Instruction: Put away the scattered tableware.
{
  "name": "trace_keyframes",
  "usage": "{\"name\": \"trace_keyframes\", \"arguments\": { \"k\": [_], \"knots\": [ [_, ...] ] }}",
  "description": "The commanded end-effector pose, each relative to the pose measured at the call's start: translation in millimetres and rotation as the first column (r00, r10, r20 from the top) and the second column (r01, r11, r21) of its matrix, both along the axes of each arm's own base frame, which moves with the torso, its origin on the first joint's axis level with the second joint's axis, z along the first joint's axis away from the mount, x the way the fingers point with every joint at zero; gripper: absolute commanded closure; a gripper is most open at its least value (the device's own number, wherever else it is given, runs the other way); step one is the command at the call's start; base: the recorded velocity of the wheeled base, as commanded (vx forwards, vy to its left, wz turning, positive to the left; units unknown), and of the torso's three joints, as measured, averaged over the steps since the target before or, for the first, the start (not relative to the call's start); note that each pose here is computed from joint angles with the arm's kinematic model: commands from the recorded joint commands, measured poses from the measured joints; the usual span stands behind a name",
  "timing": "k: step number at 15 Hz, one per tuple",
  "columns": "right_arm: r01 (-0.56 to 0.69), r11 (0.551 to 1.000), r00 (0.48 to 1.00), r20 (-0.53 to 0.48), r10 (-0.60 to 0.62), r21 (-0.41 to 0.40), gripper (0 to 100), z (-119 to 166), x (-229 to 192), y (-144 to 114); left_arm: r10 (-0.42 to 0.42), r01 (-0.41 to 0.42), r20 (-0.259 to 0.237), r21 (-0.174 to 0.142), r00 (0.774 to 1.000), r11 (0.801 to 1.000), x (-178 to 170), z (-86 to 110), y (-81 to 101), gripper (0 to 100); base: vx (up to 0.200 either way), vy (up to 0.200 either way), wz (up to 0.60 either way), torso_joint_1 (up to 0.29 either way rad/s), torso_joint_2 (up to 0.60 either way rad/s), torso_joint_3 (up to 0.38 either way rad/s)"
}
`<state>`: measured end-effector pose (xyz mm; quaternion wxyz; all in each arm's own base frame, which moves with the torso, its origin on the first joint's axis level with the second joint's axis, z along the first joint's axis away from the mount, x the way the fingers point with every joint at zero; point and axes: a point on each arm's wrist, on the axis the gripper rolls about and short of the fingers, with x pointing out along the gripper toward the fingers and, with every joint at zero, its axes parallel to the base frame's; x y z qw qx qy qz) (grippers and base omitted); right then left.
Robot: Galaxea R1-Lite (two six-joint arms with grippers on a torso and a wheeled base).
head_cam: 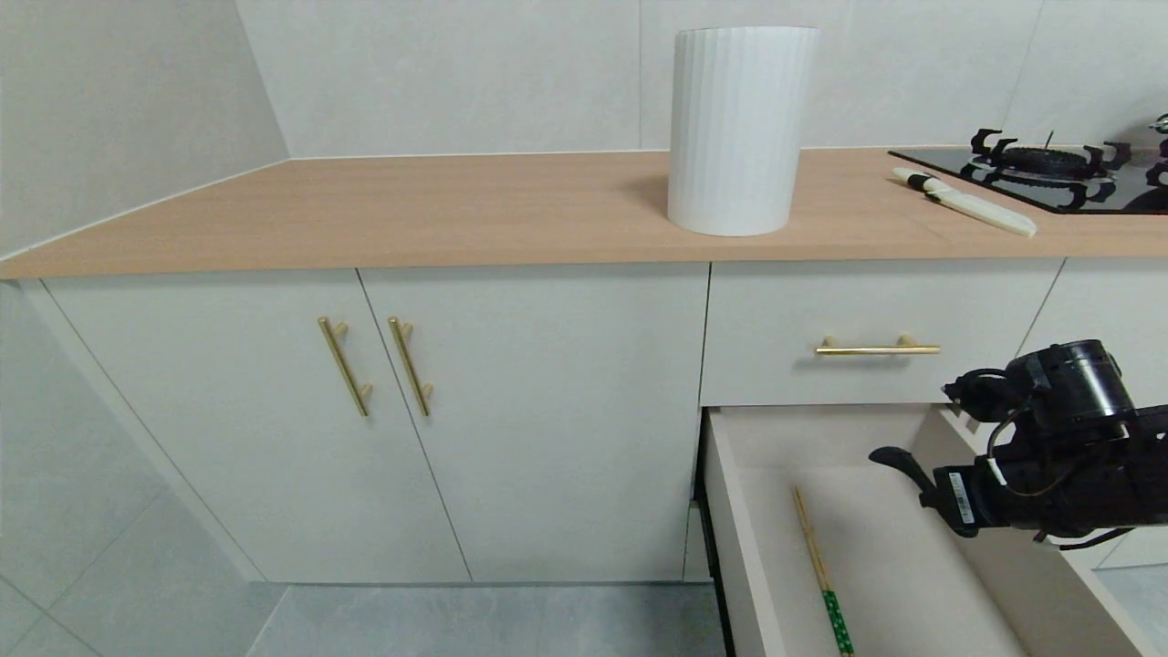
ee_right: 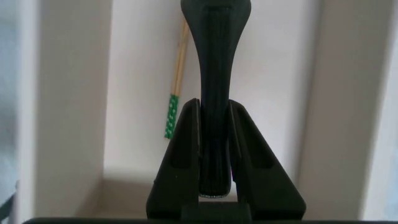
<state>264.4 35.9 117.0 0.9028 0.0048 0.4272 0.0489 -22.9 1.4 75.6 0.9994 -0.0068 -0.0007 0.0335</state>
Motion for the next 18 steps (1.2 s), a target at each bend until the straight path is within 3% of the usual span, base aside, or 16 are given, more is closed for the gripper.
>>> {"name": "trace_keyframes", "arguments": {
  "k": [1, 4, 7, 11, 18],
  "knots": [
    [-0.001, 1.000, 1.000, -0.028, 0.001, -0.003, 100, -8, 3, 1, 0.000, 0.000, 0.001, 0.000, 1.000, 1.000, 0, 0.1, 0.0, 0, 0.000, 0.000, 0.00, -0.012, 0.09, 0.090],
    [-0.001, 1.000, 0.999, -0.035, 0.001, -0.004, 100, -10, 4, 1, 0.000, 0.000, 0.001, 0.000, 1.000, 1.000, 0, 0.1, 0.0, 0, 0.000, 0.000, 0.00, -0.001, 0.02, 0.015],
    [0.001, 1.000, 0.994, -0.109, -0.003, -0.017, 100, -35, 16, 1, 0.000, 0.000, 0.001, 0.000, 1.000, 1.000, 0, 0.1, 0.0, 0, 0.000, 0.000, 0.00, 0.000, 0.00, 0.000],
    [0.032, 0.998, 0.982, -0.182, -0.040, -0.051, 100, -93, 40, -1, 0.000, 0.000, 0.001, 0.000, 1.000, 1.000, 0, 0.1, 0.0, 0, 0.000, 0.000, 0.00, 0.000, 0.00, 0.000],
    [0.051, 0.997, 0.984, -0.166, -0.058, -0.051, 100, -140, 50, -5, 0.000, 0.000, 0.001, 0.000, 1.000, 1.000, 0, 0.1, 0.0, 0, 0.000, 0.000, 0.00, 0.000, 0.00, 0.000]
  ]
}}
